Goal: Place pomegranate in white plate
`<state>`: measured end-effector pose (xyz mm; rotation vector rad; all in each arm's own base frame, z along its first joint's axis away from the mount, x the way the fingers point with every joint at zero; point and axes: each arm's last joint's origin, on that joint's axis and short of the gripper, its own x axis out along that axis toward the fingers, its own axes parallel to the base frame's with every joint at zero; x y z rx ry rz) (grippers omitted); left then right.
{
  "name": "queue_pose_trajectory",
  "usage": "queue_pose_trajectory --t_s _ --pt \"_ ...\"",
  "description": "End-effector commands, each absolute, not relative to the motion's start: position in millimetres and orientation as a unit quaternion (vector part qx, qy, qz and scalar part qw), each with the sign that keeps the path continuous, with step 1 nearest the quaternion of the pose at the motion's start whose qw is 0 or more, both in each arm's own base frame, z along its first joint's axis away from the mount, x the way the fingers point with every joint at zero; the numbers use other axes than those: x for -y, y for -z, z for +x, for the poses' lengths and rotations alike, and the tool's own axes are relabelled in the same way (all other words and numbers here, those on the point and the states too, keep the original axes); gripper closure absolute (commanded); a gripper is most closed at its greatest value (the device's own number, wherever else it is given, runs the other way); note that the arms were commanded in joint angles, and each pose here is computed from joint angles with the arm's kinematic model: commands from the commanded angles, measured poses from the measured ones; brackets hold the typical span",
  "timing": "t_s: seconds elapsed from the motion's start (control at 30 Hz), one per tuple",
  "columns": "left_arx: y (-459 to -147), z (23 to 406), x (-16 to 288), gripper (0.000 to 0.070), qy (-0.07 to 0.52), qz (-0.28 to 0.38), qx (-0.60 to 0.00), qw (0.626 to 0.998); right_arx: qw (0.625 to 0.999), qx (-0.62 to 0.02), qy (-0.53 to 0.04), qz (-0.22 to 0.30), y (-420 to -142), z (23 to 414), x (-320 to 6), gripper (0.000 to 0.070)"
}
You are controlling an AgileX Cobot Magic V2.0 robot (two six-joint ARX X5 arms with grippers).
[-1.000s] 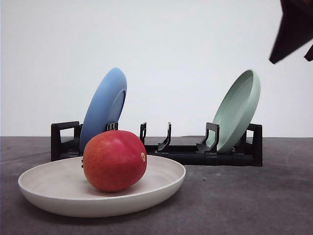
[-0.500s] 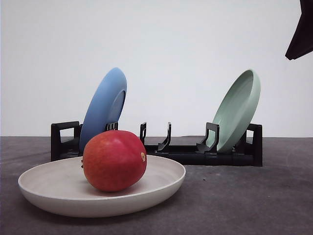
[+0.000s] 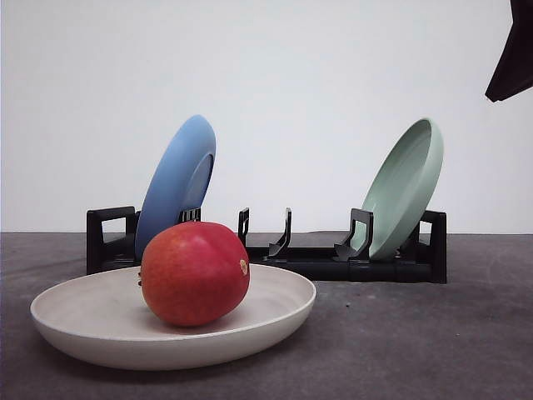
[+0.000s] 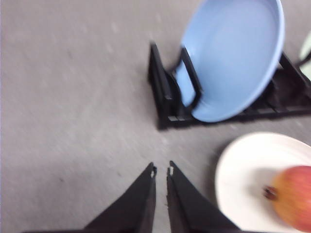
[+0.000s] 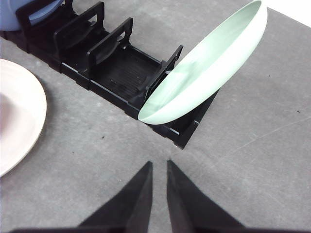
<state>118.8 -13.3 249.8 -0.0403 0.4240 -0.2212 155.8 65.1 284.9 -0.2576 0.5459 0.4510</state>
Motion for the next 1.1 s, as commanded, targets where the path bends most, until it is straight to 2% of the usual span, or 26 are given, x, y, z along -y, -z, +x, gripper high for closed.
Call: queue_pose_trajectory --t_s 0.0,0.2,0.47,0.63,1.07 --pt "-237 116 12 0.0678 0.106 -0.011 -0.183 0.977 0.931 -0.261 -0.222 -0.125 -287 157 -66 0.0651" --pt "-192 104 5 0.0678 0.052 -0.011 -0.111 0.992 0.931 -0.261 -0.222 -0.125 -287 157 -66 0.0651" --pt "-161 96 -1 0.0677 0.021 -0.014 -0.077 0.997 0.931 -0.261 -0.222 -0.125 -287 157 -66 0.0651" --pt "-152 96 -2 0.0678 0.015 -0.011 -0.074 0.997 0.931 -0.261 -0.222 -0.125 -287 157 -66 0.0651" --pt "-152 96 2 0.0678 0.032 -0.010 -0.076 0.997 0.931 -0.261 -0.222 -0.125 -287 157 -66 0.0651"
